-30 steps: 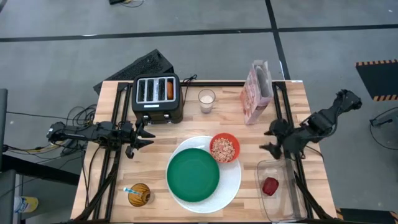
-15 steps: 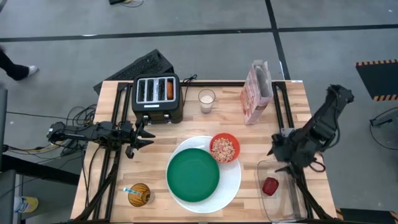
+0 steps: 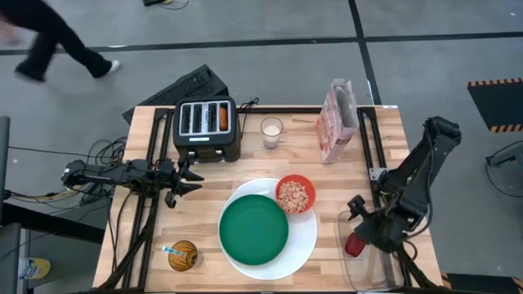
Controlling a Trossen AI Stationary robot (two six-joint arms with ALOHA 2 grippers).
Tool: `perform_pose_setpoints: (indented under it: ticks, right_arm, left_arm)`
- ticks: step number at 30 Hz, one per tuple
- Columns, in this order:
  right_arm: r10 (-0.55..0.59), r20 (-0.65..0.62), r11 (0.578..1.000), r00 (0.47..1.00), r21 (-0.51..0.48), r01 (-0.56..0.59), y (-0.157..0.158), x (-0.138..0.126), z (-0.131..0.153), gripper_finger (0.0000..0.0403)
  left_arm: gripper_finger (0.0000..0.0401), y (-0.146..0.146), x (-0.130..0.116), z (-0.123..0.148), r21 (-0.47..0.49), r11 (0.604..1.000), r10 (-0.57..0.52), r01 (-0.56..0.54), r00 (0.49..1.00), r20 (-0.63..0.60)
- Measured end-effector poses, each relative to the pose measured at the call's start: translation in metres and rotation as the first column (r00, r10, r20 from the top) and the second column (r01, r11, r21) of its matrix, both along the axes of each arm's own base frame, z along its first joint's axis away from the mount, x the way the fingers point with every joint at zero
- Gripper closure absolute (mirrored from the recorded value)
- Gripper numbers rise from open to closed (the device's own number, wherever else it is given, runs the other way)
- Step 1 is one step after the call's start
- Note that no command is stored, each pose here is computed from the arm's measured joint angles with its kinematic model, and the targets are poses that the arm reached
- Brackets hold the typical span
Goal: Arrange a breakfast setting
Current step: Put the red apple into the green plate
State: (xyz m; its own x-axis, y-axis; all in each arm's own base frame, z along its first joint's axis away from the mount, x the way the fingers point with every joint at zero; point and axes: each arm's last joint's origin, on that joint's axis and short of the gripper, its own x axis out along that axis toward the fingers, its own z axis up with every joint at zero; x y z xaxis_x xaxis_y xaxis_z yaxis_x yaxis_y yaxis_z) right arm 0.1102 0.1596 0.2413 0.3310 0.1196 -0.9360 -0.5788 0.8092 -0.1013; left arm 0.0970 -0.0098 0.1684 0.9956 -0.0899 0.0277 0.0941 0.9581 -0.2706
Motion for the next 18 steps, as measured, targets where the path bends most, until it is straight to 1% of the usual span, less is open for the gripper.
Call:
perform_pose_setpoints:
  ticks: [3,7,10,13,18]
  right_arm:
    - [0.017,-0.034,1.0,0.999,-0.004,-0.017,0.01,0.003,-0.009,0.0042]
    - [0.054,-0.097,0.998,0.994,0.035,-0.051,0.023,0.004,-0.019,0.0042]
    - [0.077,-0.114,0.995,0.99,0.064,-0.07,0.032,0.005,-0.023,0.0042]
    - [0.091,-0.114,0.994,0.989,0.064,-0.084,0.037,0.005,-0.028,0.0042]
    - [0.105,-0.133,0.994,0.986,0.03,-0.102,0.043,0.008,-0.038,0.0042]
  left_arm:
    - [0.0288,0.0,0.0,0.0,0.0,1.0,0.0,0.0,1.0,-0.001]
    - [0.0288,0.0,0.0,0.0,0.0,1.0,0.0,0.0,1.0,0.0]
    - [0.0288,0.0,0.0,0.0,0.0,1.0,0.0,0.0,1.0,0.0]
    - [0.0288,0.0,0.0,0.0,0.0,1.0,0.0,0.0,1.0,0.0]
    - [0.0288,0.0,0.0,0.0,0.0,1.0,0.0,0.0,1.0,0.0]
